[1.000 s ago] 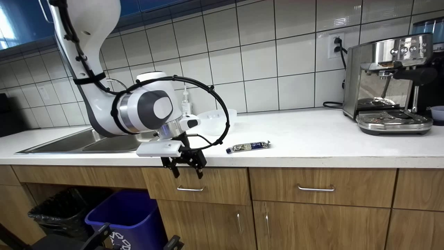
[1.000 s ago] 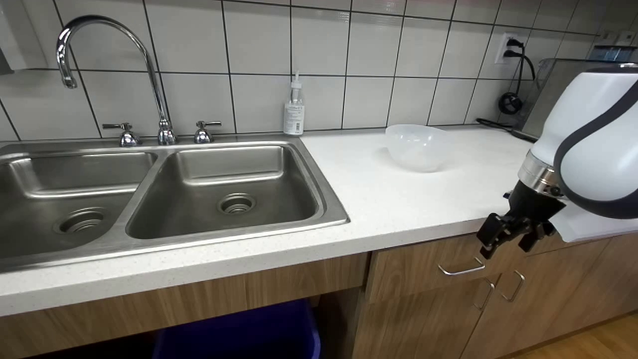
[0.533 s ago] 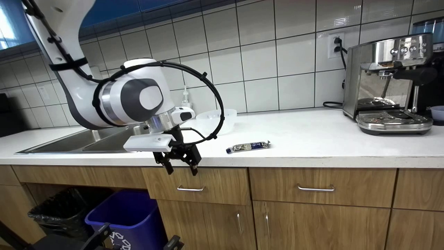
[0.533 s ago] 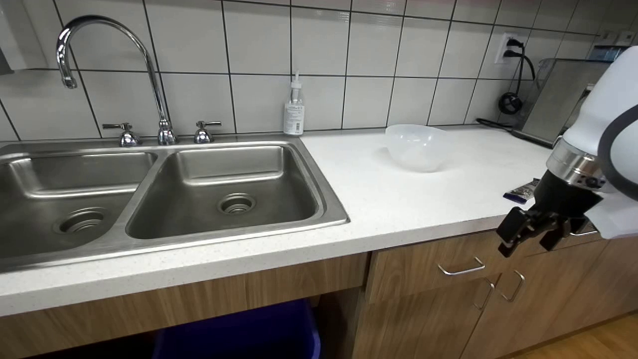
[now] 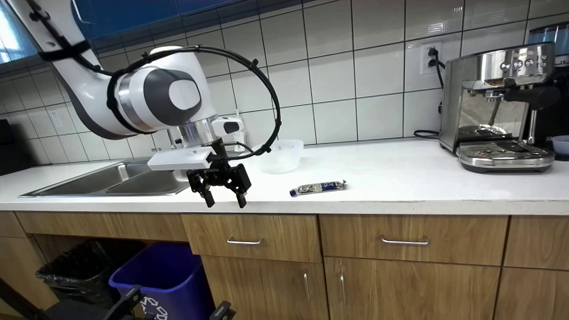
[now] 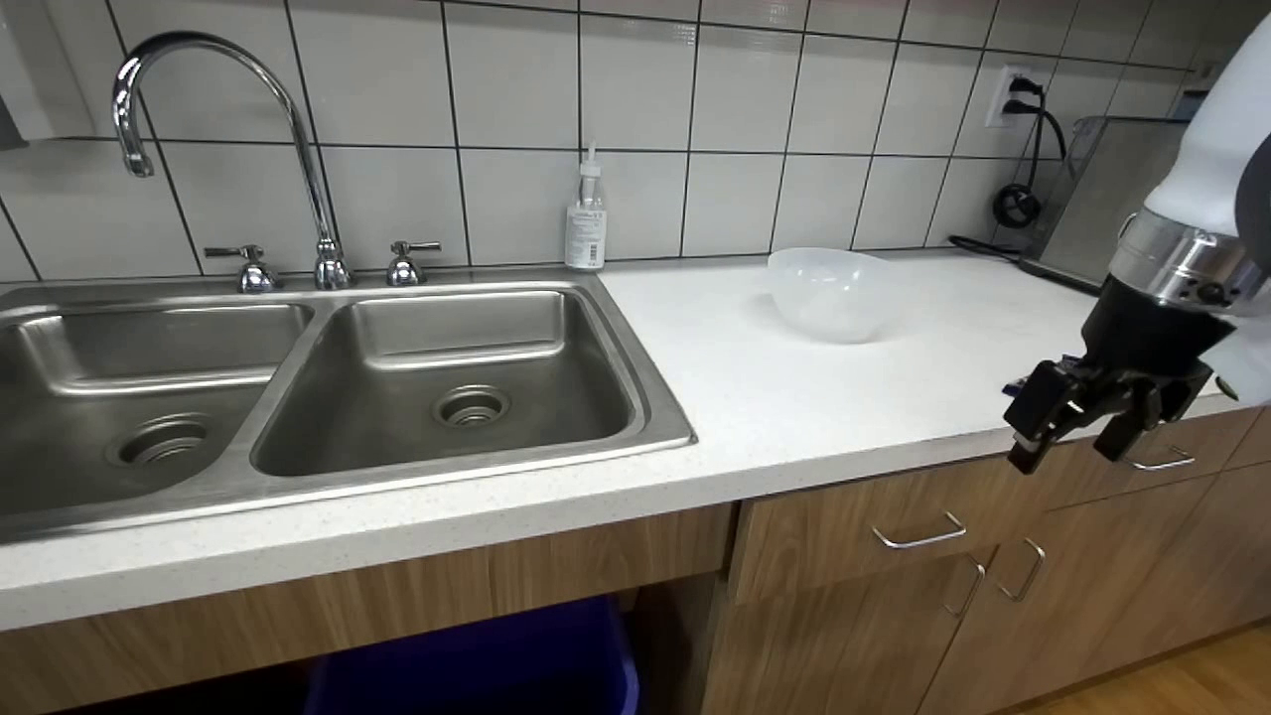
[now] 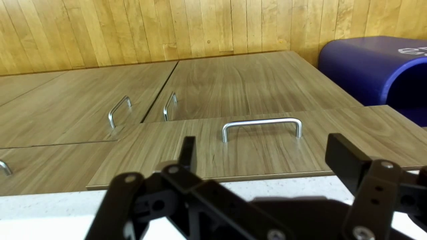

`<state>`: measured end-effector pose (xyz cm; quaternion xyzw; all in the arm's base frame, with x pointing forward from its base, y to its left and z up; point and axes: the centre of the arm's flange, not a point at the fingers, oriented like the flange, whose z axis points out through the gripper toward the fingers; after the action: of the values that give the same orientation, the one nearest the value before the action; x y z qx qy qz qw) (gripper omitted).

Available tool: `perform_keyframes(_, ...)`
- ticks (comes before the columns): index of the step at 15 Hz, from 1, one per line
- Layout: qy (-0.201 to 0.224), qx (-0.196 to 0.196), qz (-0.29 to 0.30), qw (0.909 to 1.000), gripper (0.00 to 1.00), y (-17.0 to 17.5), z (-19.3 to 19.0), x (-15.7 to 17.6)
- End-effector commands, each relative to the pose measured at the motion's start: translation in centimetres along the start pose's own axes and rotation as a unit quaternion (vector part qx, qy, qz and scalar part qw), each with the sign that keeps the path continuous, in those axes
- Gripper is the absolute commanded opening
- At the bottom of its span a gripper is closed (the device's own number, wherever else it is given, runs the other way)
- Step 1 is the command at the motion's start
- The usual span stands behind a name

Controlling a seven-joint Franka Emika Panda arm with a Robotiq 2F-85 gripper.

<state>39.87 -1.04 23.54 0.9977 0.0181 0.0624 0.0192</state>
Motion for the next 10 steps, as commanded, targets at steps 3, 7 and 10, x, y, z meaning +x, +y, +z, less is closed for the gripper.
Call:
perform_keyframes(3,-0.008,-0.008,0.003,0.9999,1.00,-1.3,-5.2,-0.9)
perform_keyframes(7,-0.006,-0.010,-0.001,0.9999,1.00,-2.2,-7.5,-0.6)
perform_keyframes(10,-0.011,-0.010,-0.006,0.9999,1.00,-2.7,-8.9,-0.6)
